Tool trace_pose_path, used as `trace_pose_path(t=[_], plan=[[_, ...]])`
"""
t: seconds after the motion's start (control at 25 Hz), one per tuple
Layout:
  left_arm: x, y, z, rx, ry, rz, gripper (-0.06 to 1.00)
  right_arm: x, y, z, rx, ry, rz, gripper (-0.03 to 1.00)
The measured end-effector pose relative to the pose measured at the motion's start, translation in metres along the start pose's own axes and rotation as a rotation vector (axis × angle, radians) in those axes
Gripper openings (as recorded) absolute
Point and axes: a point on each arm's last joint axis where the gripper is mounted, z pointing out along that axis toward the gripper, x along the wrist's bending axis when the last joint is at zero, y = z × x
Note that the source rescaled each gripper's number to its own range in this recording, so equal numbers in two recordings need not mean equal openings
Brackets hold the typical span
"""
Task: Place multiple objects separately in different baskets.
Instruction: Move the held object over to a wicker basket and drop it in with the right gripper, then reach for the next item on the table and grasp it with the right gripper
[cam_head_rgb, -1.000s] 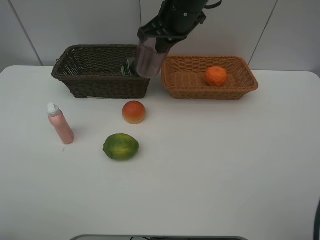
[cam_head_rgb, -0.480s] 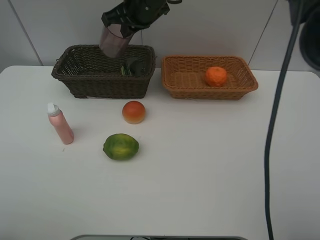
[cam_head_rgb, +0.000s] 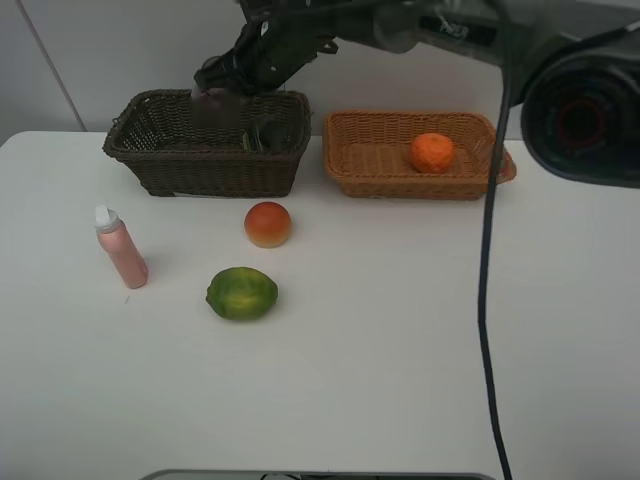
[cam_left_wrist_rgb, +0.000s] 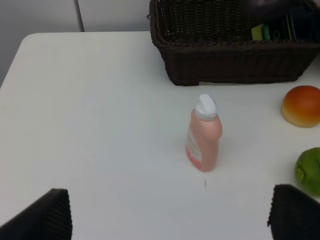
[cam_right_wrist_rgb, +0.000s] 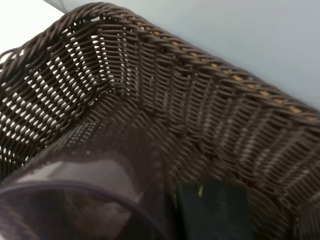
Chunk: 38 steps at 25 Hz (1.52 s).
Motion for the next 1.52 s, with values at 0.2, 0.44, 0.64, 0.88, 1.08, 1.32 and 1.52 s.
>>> trace_pose_path(t=[0.2,0.44,0.64,0.88,1.08,1.32,1.52], plan=[[0.0,0.0,0.0,-0.001,0.0,0.0,1.0,0.005,-0.018,0.022,0.027,0.006,-0.003,0.0],[0.0,0.0,0.0,-0.001,0.0,0.0,1.0,0.004,-0.026,0.031,0.042,0.006,-0.003,0.03],[0.0,0.0,0.0,-0.001,0.0,0.0,1.0,0.004,-0.026,0.031,0.044,0.006,-0.002,0.51],[0.0,0.0,0.0,-0.001,0.0,0.0,1.0,0.005,-0.013,0.017,0.016,0.013,0.007,0.94],[0.0,0.0,0.0,-0.001,0.0,0.0,1.0,0.007,0.0,-0.006,0.046,0.029,0.021,0.96],[0.0,0.0,0.0,-0.001,0.0,0.0,1.0,0.01,0.015,-0.055,0.186,0.042,0.008,0.96],[0.0,0.0,0.0,-0.001,0.0,0.0,1.0,0.007,0.008,-0.079,0.368,0.016,-0.029,0.96]])
